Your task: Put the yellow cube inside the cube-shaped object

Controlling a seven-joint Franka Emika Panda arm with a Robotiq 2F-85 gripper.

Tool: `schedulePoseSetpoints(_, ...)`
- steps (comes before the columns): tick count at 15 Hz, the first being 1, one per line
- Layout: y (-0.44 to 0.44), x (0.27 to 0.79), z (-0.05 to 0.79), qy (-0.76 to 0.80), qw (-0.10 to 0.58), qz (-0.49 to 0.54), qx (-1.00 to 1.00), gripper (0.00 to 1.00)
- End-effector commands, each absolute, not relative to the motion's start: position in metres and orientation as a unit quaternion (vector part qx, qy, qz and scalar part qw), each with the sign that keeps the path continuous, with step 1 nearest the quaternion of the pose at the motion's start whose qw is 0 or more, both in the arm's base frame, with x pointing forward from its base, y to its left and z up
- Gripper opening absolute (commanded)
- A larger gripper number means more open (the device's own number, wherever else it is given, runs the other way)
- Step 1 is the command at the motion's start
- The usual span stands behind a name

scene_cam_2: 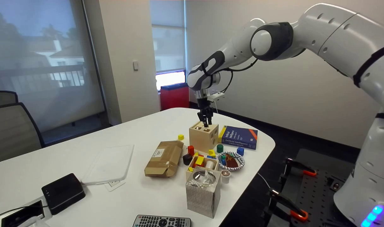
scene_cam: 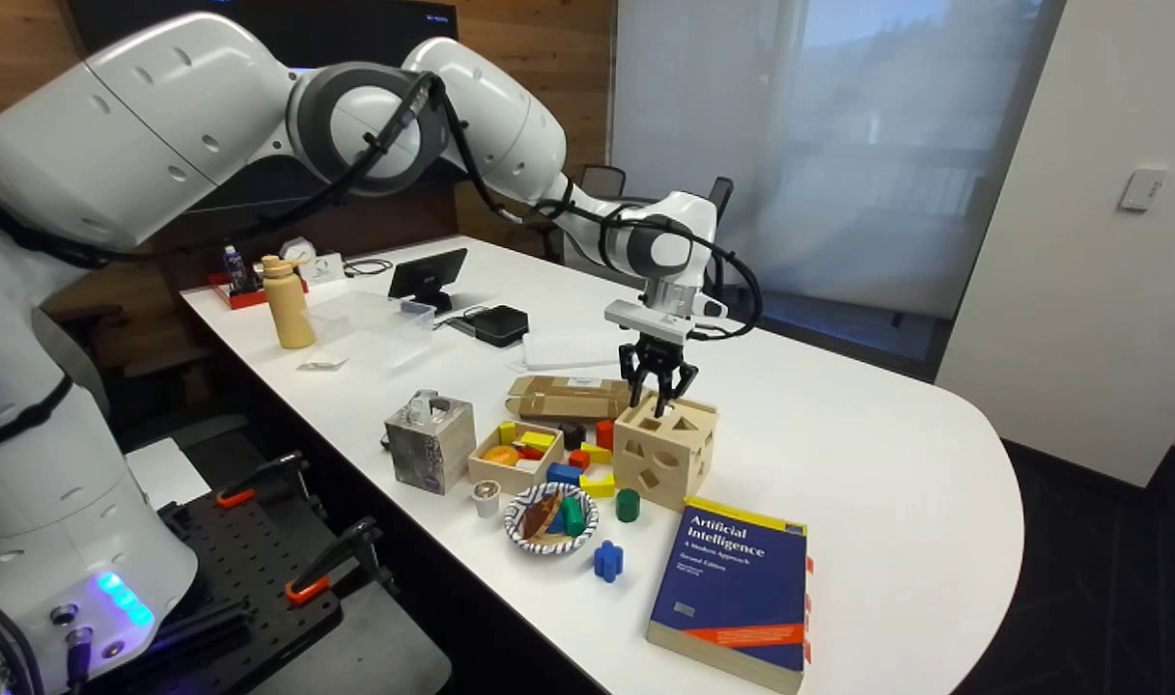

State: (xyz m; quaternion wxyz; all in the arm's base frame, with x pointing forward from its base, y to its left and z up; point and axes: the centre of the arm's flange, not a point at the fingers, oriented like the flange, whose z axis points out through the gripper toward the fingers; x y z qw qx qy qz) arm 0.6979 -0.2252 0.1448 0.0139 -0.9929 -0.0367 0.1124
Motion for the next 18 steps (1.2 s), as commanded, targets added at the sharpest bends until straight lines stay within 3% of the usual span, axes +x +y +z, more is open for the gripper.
schedulePoseSetpoints(1, -0.231, 0.705, 0.153, -0.044, 0.02, 0.117, -0.992, 0.82)
schedulePoseSetpoints(4, -0.232, 0.704, 0.159, -0.041, 0.018, 0.115, -0.992, 1.0)
schedulePoseSetpoints(18, -0.257, 0.688, 0.203, 0.018, 0.038, 0.095, -0.995, 1.0)
